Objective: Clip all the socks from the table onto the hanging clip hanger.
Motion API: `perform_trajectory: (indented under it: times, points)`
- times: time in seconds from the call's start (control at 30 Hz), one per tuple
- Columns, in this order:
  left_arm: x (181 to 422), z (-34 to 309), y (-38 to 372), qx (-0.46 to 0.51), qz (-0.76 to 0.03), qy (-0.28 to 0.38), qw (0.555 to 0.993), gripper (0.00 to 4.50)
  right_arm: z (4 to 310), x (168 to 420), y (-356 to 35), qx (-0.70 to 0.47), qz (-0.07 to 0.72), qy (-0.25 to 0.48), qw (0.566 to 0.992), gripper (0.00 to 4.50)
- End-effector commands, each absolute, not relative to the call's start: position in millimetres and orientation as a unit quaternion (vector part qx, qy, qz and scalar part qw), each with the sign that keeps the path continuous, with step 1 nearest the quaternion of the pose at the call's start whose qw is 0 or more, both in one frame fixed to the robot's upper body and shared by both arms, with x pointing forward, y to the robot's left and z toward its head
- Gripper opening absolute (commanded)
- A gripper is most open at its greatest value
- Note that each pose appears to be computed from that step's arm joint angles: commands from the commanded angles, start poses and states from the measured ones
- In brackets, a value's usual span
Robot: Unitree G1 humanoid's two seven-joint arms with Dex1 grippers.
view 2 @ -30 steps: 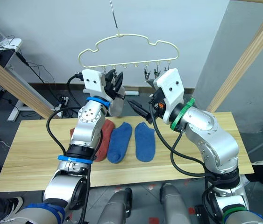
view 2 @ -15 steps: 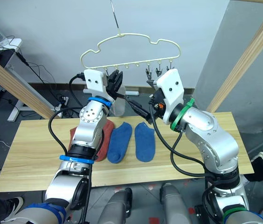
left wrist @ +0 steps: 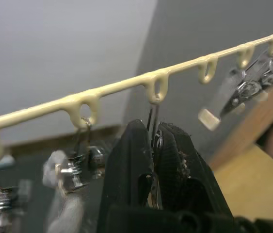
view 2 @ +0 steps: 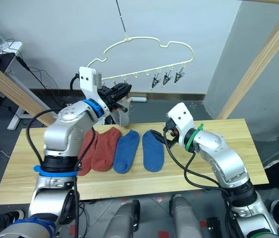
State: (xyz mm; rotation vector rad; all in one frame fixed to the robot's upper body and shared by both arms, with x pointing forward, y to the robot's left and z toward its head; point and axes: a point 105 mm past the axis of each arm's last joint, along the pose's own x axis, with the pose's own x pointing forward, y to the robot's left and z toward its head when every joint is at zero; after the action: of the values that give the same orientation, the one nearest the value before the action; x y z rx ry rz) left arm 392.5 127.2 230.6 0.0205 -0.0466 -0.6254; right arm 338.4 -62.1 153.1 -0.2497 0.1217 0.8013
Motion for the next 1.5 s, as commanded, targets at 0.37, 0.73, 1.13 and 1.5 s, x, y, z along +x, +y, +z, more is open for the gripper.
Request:
perform_trajectory:
  times: [0.37,0.73,1.13,1.5]
  points:
    - [359,233,136,-0.176,-0.414,0.152,0.880,0.14,85,384,-45,-0.109,0.405,0.163,0.893,4.50]
    - [355,241,137,-0.212,-0.409,0.155,0.874,0.14,53,398,-22,-0.129,0.411,0.199,0.880,4.50]
    - [350,240,143,-0.311,-0.413,0.190,0.835,0.14,55,391,-15,-0.221,0.457,0.136,0.851,1.01]
    - [348,238,144,-0.323,-0.418,0.193,0.827,0.14,164,316,-13,-0.036,0.594,0.040,0.803,0.02]
